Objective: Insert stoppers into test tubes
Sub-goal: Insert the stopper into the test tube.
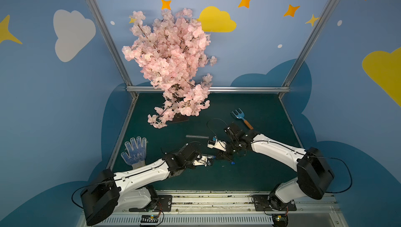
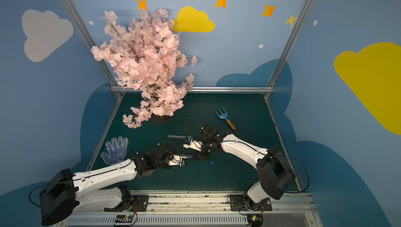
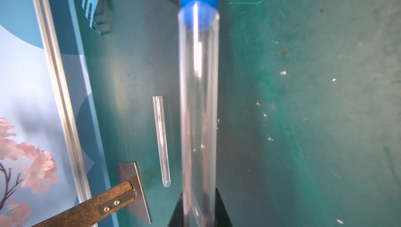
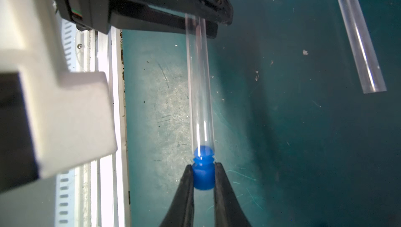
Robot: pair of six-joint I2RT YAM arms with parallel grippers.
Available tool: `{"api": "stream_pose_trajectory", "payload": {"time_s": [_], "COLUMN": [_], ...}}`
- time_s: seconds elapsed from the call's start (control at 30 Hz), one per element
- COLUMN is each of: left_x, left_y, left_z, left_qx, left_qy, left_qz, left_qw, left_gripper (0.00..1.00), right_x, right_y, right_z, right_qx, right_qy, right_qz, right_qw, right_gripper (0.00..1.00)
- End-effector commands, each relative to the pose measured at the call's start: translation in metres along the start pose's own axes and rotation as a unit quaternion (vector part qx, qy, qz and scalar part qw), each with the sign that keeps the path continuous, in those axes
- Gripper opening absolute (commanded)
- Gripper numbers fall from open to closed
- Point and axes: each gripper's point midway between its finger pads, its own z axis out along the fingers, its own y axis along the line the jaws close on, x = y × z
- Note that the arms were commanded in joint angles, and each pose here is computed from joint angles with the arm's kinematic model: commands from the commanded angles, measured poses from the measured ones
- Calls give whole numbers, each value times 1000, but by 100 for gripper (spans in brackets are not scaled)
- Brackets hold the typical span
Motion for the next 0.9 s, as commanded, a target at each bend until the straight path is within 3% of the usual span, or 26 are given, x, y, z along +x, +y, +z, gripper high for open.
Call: {"api": "stream_pose_trajectory", "payload": {"time_s": [0.0, 0.13, 0.37, 0.67, 0.87], "left_x": [-48, -54, -63, -59, -66], "left_y": [-2, -4, 7, -1, -1], "left_z": [-9, -11, -19, -14, -19], "left_qx": [14, 21, -25, -23, -20], "left_qy": [-113, -128, -160, -121, -135], "left_qz": [26, 25, 49, 80, 81], "left_qw": [993, 991, 986, 989, 987], "left_gripper": [2, 2, 2, 2, 2], "right_x": [-64, -69, -78, -93, -97], "right_y": [4, 8, 11, 10, 9], "right_z": [-15, -17, -21, -27, -30], "right_qx": [-13, -17, -24, -30, -24], "right_qy": [-104, -111, -129, -150, -148], "right_qz": [-49, -53, -46, -17, -15], "right_qw": [993, 992, 990, 988, 989], "right_gripper": [1, 1, 0, 0, 0]}}
